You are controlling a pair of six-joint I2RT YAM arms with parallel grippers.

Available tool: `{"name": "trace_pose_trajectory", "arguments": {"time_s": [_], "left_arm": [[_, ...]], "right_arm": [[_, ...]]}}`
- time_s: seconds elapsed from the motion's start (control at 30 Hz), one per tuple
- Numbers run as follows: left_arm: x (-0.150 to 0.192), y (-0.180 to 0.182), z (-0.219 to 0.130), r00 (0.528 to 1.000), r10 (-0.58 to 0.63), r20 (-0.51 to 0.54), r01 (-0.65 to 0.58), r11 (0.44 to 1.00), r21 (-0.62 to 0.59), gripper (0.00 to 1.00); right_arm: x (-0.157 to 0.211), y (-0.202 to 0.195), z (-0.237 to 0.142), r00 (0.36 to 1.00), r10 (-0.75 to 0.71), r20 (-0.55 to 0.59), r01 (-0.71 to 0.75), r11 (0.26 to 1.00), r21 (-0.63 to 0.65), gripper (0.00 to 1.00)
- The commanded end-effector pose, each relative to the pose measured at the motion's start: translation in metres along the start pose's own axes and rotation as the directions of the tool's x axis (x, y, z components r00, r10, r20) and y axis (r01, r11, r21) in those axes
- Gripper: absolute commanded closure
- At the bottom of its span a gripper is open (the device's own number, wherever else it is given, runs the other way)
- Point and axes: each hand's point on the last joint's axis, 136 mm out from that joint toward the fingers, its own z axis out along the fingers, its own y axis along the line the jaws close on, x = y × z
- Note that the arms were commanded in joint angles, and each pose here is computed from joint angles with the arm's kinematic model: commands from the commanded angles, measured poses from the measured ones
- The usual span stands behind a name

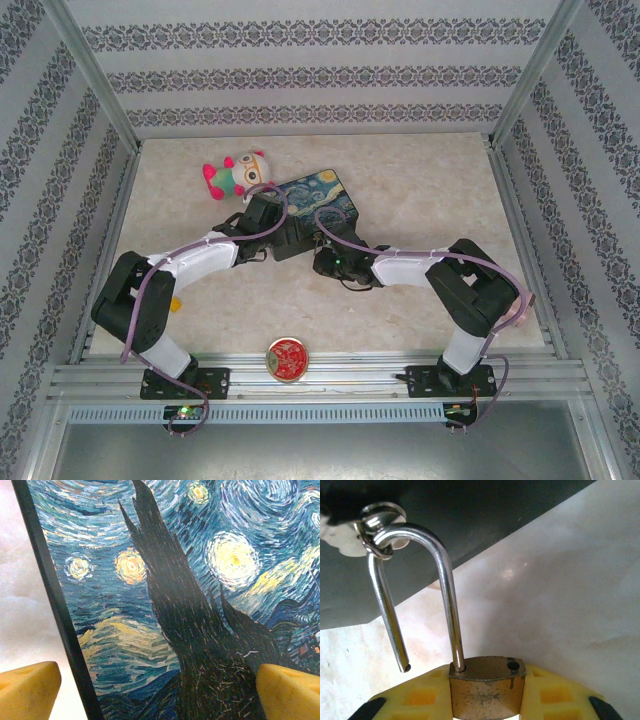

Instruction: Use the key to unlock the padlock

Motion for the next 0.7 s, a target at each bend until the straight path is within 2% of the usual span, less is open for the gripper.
{"name": "trace_pose_trajectory", "arguments": {"time_s": [0.0, 0.67], "left_arm": [[0.008, -0.003, -0.003, 1.0, 0.0, -0.017, 0.0, 1.0, 0.025, 0.01], [0.015, -0.001, 0.001, 0.999, -0.008, -0.035, 0.009, 1.0, 0.025, 0.01]], "right_arm": [[0.011, -0.006, 0.004, 0.996, 0.072, -0.048, -0.073, 0.997, -0.018, 1.0], [-0.002, 0.016, 0.014, 0.983, 0.18, -0.045, -0.186, 0.964, -0.191, 1.0]]}}
